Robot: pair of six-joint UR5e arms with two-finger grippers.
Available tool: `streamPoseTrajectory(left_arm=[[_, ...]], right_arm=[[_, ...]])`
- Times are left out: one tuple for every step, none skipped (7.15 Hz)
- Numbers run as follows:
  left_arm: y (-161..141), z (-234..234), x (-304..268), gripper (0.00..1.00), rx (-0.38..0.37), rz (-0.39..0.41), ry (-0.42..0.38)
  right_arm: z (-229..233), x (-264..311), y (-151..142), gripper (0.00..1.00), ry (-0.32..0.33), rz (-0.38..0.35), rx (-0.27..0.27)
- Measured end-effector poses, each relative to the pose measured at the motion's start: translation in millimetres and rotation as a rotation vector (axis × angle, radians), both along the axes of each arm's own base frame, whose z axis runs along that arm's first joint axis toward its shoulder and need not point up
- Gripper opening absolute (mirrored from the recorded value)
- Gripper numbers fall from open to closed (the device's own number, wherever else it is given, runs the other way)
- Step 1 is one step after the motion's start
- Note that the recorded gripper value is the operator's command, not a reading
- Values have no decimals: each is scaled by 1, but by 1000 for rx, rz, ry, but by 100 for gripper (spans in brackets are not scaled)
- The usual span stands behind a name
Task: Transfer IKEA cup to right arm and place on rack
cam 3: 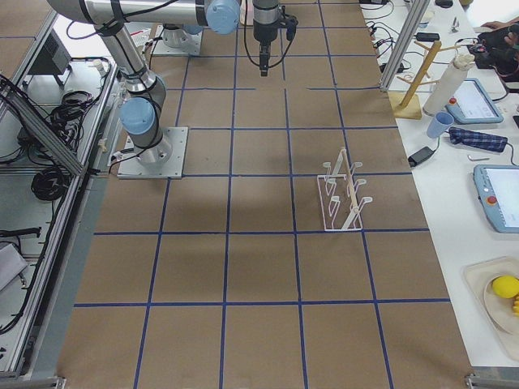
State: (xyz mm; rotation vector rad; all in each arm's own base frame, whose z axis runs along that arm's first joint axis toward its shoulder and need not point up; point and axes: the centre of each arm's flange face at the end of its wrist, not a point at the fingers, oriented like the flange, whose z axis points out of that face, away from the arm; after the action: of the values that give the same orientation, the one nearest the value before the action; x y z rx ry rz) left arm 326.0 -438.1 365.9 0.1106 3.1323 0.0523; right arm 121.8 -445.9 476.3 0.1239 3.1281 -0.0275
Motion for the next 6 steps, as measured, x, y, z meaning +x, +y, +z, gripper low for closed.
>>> streamPoseTrajectory(left_arm=[[4, -19, 25, 98, -11, -29, -14], [8, -38, 47, 100, -15, -53, -20], [12, -56, 67, 100, -10, -58, -14], [15, -74, 78, 100, 5, -55, 4], [17, -92, 83, 100, 27, -53, 25], [18, -106, 86, 100, 48, -52, 40]], right_arm=[[0, 0, 0, 100, 0, 0, -1], [-1, 0, -1, 100, 0, 1, -2], [-1, 0, -1, 100, 0, 1, -1], [-1, 0, -1, 100, 0, 0, -1], [-2, 0, -1, 100, 0, -1, 0], [-2, 0, -1, 100, 0, -2, 1]])
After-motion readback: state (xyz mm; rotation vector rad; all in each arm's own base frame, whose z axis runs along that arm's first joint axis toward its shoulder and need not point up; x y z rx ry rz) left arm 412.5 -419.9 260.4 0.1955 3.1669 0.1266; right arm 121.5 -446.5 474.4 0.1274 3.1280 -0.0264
